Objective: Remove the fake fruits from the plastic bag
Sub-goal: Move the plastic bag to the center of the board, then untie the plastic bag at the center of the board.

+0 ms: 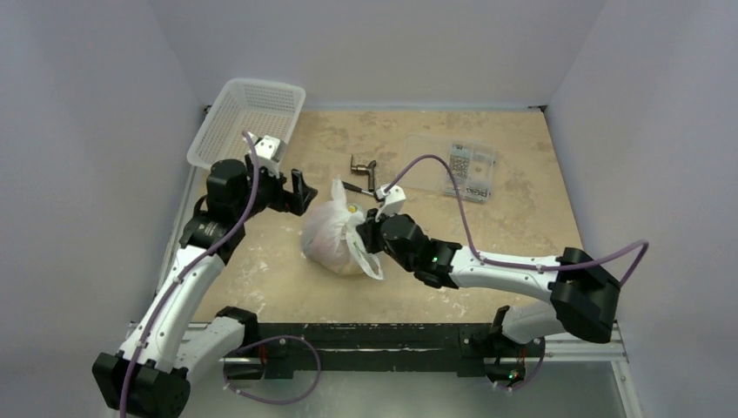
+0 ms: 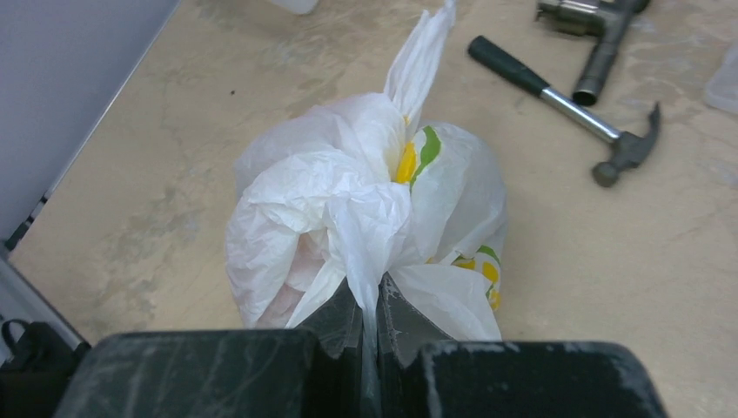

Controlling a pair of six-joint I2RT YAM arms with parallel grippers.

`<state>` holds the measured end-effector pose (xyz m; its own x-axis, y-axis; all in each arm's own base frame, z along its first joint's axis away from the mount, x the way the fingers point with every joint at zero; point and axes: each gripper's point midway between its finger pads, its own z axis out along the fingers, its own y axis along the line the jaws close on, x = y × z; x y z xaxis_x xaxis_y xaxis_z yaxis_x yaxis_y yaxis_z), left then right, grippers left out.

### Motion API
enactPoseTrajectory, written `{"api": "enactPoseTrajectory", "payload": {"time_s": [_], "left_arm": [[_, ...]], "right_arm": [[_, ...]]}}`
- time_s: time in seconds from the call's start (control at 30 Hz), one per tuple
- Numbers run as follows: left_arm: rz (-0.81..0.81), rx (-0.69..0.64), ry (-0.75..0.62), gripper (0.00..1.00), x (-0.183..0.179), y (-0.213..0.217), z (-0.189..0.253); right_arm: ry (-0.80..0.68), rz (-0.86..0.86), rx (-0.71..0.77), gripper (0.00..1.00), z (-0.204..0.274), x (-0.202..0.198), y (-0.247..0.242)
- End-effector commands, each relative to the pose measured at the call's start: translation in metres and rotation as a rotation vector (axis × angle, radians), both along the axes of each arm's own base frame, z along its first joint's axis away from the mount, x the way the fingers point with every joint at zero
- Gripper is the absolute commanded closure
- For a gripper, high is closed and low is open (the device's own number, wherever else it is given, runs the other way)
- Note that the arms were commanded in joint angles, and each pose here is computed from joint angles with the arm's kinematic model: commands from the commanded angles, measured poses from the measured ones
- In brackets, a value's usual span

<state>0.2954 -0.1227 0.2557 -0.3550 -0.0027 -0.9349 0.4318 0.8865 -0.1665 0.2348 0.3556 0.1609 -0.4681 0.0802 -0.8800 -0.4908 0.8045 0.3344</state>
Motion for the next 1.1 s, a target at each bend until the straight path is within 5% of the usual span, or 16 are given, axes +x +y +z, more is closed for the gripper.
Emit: {"api": "enactPoseTrajectory", "payload": {"time_s": [0.0, 0.3, 0.5, 0.8, 1.0, 1.07], "left_arm": [[-0.297, -0.058, 0.098, 0.11, -0.016, -0.051, 0.004], [-0.546, 0.039, 0.322, 0.17, -0.050, -0.103, -0.038], [-0.502, 0.088, 0.363, 0.28, -0.042, -0.104, -0.055], [-0.408, 0.135, 0.393, 0.30, -0.016, -0.103, -0.074], [-0.420, 0.134, 0.447, 0.43, -0.008, -0.110, -0.087], [-0.438, 0.127, 0.464, 0.58, -0.008, -0.114, -0.088]], "right_arm": [[-0.038, -0.087, 0.085, 1.00, 0.021, 0.006, -0.024], [-0.026, -0.082, 0.106, 1.00, 0.026, 0.001, -0.029], [-0.021, -0.070, 0.102, 1.00, 0.023, 0.000, -0.027], [-0.019, -0.032, 0.108, 1.00, 0.021, -0.005, -0.023], [-0.010, -0.014, 0.116, 1.00, 0.021, -0.008, -0.021], [-0.007, -0.007, 0.119, 1.00, 0.021, -0.009, -0.019]]}}
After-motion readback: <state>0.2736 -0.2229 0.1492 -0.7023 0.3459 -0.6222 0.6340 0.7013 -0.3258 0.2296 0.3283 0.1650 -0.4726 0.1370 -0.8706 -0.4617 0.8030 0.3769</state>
